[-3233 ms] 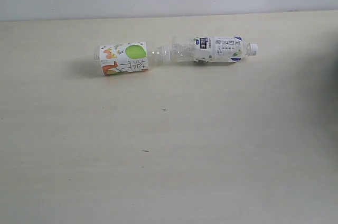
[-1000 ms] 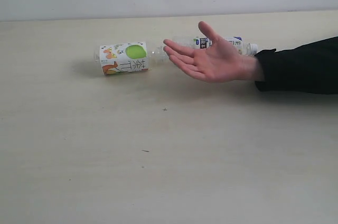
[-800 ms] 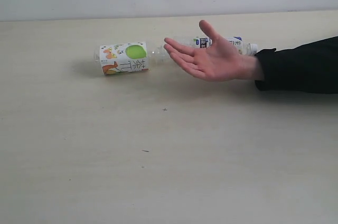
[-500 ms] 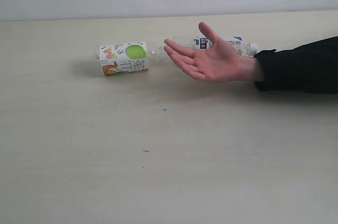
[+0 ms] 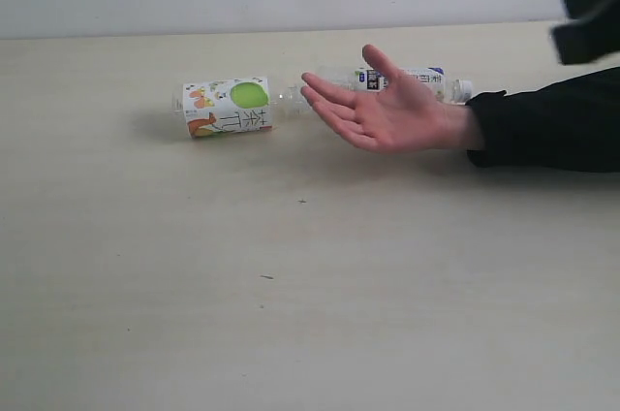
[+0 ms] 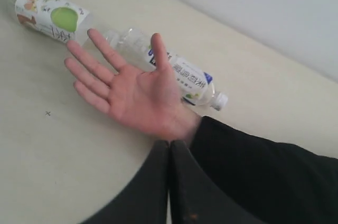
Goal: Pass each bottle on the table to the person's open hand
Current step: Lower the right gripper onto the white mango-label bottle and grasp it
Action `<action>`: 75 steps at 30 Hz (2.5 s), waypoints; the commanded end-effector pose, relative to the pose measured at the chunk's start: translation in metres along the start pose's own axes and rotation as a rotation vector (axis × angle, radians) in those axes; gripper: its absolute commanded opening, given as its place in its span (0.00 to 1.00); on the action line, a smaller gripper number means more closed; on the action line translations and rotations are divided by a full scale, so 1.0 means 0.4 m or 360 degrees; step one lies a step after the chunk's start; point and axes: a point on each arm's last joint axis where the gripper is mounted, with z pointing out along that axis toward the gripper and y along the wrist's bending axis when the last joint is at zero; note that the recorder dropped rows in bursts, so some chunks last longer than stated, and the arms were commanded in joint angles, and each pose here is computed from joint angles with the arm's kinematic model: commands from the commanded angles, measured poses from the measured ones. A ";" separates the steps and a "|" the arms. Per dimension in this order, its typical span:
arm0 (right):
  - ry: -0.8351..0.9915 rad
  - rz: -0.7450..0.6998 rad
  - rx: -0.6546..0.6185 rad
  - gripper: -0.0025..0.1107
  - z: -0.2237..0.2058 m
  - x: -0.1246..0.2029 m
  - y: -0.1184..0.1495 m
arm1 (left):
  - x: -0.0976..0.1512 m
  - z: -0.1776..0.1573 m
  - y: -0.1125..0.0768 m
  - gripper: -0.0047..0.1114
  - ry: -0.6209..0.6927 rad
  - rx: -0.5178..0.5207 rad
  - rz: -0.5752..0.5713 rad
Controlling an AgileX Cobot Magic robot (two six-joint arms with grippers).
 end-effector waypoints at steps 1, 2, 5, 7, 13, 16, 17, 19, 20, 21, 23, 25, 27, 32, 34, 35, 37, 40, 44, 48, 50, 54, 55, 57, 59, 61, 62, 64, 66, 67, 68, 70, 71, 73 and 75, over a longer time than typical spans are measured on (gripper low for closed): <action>0.0191 -0.0070 -0.0141 0.04 0.171 -0.091 0.013 | 0.001 0.000 0.000 0.06 -0.0010 -0.0002 -0.0002; 0.0207 -0.0089 -0.0177 0.06 0.210 -0.113 0.018 | 0.001 0.000 0.000 0.06 -0.0010 -0.0002 -0.0002; 0.0217 -0.0101 -0.0252 0.15 0.320 -0.180 0.026 | 0.001 0.000 0.000 0.06 -0.0010 -0.0002 -0.0002; 0.0238 -0.0141 -0.0265 0.20 0.375 -0.215 0.026 | 0.001 0.000 0.000 0.06 -0.0010 -0.0002 -0.0002; 0.0359 -0.0470 -0.0352 0.37 0.500 -0.287 0.040 | 0.001 0.000 0.000 0.06 -0.0010 -0.0002 -0.0006; 0.0352 -0.0716 -0.0407 0.51 0.554 -0.300 0.082 | 0.001 0.000 0.000 0.06 -0.0010 -0.0002 -0.0003; 0.0346 -0.0797 -0.0422 0.54 0.571 -0.300 0.096 | 0.001 0.000 0.000 0.06 -0.0010 -0.0002 -0.0003; 0.0304 -0.0957 -0.0413 0.58 0.605 -0.300 0.127 | 0.001 0.000 0.000 0.06 -0.0010 -0.0002 -0.0003; 0.0259 -0.0998 -0.0410 0.58 0.615 -0.303 0.140 | 0.001 0.000 0.000 0.06 -0.0010 -0.0002 -0.0003; 0.0220 -0.1053 -0.0412 0.58 0.628 -0.303 0.156 | 0.001 0.000 0.000 0.06 -0.0010 -0.0002 -0.0003; 0.0125 -0.1119 -0.0387 0.57 0.644 -0.310 0.171 | 0.001 0.000 0.000 0.06 -0.0010 -0.0002 -0.0003; 0.0058 -0.1118 -0.0364 0.57 0.652 -0.317 0.180 | 0.001 0.000 0.000 0.06 -0.0010 -0.0002 -0.0003; 0.0042 -0.1162 -0.0369 0.58 0.656 -0.317 0.190 | 0.001 0.000 0.000 0.06 -0.0010 -0.0002 -0.0003; 0.0061 -0.1491 -0.0426 0.68 0.673 -0.298 0.210 | 0.001 0.000 0.000 0.06 -0.0010 -0.0002 -0.0003; 0.0070 -0.1573 -0.0454 0.70 0.689 -0.286 0.219 | 0.001 0.000 0.000 0.06 -0.0010 -0.0002 -0.0003; 0.0075 -0.1592 -0.0469 0.70 0.697 -0.280 0.224 | 0.001 0.000 0.000 0.06 -0.0010 -0.0002 -0.0003; 0.0095 -0.1596 -0.0494 0.70 0.713 -0.267 0.235 | 0.001 0.000 0.000 0.06 -0.0010 -0.0002 -0.0006; 0.0129 -0.1623 -0.0530 0.70 0.741 -0.243 0.247 | 0.001 0.000 0.000 0.06 -0.0010 -0.0002 -0.0006; 0.0140 -0.1625 -0.0613 0.70 0.774 -0.214 0.265 | 0.001 0.000 0.000 0.06 -0.0010 -0.0002 -0.0006; 0.0128 -0.1643 -0.0637 0.72 0.805 -0.193 0.277 | 0.001 0.000 0.000 0.06 -0.0010 -0.0002 -0.0006; 0.0115 -0.1643 -0.0621 0.77 0.826 -0.182 0.281 | 0.001 0.000 0.000 0.06 -0.0010 -0.0002 -0.0006; 0.0060 -0.1665 -0.0575 0.79 0.851 -0.175 0.286 | 0.001 0.000 0.000 0.06 -0.0010 -0.0002 -0.0004; 0.0041 -0.1663 -0.0560 0.79 0.852 -0.178 0.285 | 0.001 0.000 0.000 0.06 -0.0010 -0.0002 -0.0004; 0.0025 -0.1661 -0.0546 0.79 0.858 -0.176 0.287 | 0.001 0.000 0.000 0.06 -0.0010 -0.0002 -0.0004; 0.0021 -0.1659 -0.0540 0.79 0.867 -0.171 0.288 | 0.001 0.000 0.000 0.06 -0.0010 -0.0002 -0.0004; 0.0022 -0.1659 -0.0539 0.79 0.876 -0.164 0.291 | 0.001 0.000 0.000 0.06 -0.0010 -0.0002 -0.0006; 0.0019 -0.1659 -0.0537 0.79 0.876 -0.164 0.291 | 0.001 0.000 0.000 0.06 -0.0010 -0.0002 -0.0006; 0.0013 -0.1658 -0.0532 0.79 0.876 -0.165 0.291 | 0.001 0.000 0.000 0.06 -0.0010 -0.0002 -0.0003; 0.0010 -0.1658 -0.0530 0.79 0.876 -0.166 0.291 | 0.001 0.000 0.000 0.06 -0.0010 -0.0002 -0.0003; 0.0007 -0.1657 -0.0528 0.79 0.877 -0.166 0.290 | 0.001 0.000 0.000 0.06 -0.0010 -0.0002 -0.0003; 0.0003 -0.1654 -0.0523 0.79 0.877 -0.167 0.290 | 0.001 0.000 0.000 0.06 -0.0010 -0.0002 -0.0003; -0.0002 -0.1644 -0.0522 0.78 0.877 -0.167 0.291 | 0.001 0.000 0.000 0.06 -0.0010 -0.0002 -0.0007; -0.0002 -0.1644 -0.0522 0.78 0.877 -0.167 0.291 | 0.001 0.000 0.000 0.06 -0.0010 -0.0002 -0.0007; -0.0002 -0.1644 -0.0522 0.78 0.877 -0.167 0.291 | 0.001 0.000 0.000 0.06 -0.0010 -0.0002 -0.0007; -0.0002 -0.1644 -0.0522 0.78 0.877 -0.167 0.291 | 0.001 0.000 0.000 0.06 -0.0010 -0.0002 -0.0004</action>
